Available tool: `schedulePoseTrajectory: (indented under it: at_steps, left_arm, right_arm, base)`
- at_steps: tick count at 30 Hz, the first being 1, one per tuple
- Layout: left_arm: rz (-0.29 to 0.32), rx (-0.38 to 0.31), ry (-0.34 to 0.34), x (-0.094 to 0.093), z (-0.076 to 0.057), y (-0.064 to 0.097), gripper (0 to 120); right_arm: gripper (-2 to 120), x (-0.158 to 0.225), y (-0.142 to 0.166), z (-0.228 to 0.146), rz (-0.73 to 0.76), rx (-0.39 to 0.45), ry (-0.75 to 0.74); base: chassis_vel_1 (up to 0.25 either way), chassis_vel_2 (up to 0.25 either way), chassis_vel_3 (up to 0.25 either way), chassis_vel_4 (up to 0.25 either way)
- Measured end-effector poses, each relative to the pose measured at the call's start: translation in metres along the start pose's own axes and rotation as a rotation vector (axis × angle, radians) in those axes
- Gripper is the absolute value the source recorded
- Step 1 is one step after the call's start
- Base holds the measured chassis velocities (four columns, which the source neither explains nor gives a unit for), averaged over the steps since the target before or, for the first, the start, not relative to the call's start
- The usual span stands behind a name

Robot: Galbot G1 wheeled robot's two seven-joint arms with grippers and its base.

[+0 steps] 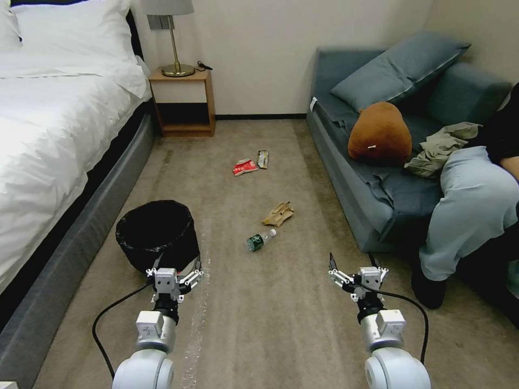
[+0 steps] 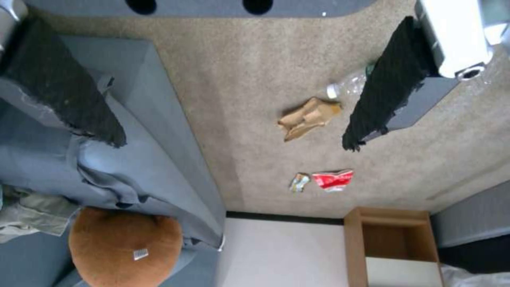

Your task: Pick up the trash bin, then pick up the garbage on the floor and place it into the trash bin.

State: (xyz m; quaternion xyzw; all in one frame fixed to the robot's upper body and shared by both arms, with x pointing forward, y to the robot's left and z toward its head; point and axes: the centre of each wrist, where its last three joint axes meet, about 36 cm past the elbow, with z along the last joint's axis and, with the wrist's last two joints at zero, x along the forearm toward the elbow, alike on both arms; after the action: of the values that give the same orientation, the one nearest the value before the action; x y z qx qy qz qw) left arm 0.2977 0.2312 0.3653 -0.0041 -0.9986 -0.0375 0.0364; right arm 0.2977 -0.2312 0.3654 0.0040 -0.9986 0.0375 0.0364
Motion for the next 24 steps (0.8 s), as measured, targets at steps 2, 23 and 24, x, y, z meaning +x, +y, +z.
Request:
schedulePoseTrajectory:
  at_steps: [2, 23, 24]
  left_arm:
    - [0.0, 0.0, 0.0, 0.0, 0.0, 0.0, 100]
    - [0.0, 0.0, 0.0, 0.0, 0.0, 0.0, 100]
    - [0.0, 0.0, 0.0, 0.0, 0.0, 0.0, 100]
  right_arm:
    - [100, 0.0, 0.0, 0.0, 0.0, 0.0, 0.0]
    - [100, 0.0, 0.0, 0.0, 0.0, 0.0, 0.0]
    - [100, 0.0, 0.0, 0.0, 0.0, 0.0, 0.0]
  base:
    - [0.0, 0.0, 0.0, 0.0]
    - [0.0, 0.0, 0.0, 0.0]
    - [0.0, 0.0, 0.0, 0.0]
